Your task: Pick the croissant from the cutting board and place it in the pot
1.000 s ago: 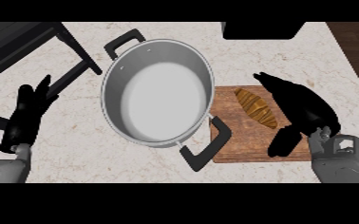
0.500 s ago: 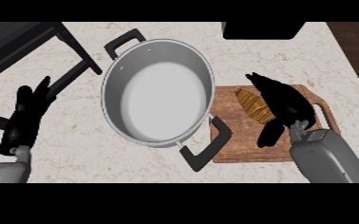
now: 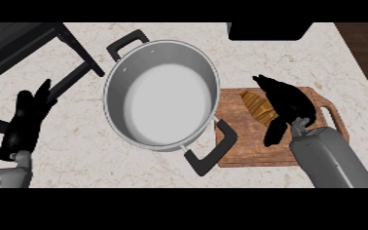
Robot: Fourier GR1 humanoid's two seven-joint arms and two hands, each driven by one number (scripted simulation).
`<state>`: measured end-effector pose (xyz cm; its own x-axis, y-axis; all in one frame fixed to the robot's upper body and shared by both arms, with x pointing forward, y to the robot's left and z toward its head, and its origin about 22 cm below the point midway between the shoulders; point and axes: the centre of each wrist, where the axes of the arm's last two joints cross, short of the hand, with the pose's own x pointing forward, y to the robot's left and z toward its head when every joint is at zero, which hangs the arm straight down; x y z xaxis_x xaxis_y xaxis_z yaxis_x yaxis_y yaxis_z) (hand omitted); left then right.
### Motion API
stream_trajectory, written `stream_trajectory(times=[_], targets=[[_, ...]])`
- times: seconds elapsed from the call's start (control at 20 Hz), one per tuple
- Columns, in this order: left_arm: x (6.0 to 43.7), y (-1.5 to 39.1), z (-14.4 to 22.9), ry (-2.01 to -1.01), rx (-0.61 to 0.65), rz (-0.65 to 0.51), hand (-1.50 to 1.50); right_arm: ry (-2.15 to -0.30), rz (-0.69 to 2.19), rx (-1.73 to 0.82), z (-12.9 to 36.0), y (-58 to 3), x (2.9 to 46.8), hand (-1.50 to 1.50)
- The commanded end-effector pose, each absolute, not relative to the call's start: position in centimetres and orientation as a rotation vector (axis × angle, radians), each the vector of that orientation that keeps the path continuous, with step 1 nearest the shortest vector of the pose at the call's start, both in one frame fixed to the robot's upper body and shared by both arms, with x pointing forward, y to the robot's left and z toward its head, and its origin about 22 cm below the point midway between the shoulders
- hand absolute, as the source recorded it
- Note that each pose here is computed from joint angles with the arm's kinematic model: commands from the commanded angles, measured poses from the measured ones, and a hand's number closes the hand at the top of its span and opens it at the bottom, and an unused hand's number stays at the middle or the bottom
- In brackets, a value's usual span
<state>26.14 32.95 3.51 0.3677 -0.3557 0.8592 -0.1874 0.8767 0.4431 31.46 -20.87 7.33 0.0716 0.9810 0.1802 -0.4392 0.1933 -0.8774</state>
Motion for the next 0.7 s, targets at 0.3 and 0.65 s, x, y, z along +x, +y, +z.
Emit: stream_trajectory(times=[0.3,0.65], targets=[[26.5,33.8,2.4,-1.174,0.521,-0.108,0.0,-0.893,1.24,-0.702,5.2,-20.5,33.1,-1.5],[25.6,32.7,1.5,-1.169,0.512,-0.112,0.0,-0.894,1.205,-0.698,3.4,-19.8,32.4,-1.5]])
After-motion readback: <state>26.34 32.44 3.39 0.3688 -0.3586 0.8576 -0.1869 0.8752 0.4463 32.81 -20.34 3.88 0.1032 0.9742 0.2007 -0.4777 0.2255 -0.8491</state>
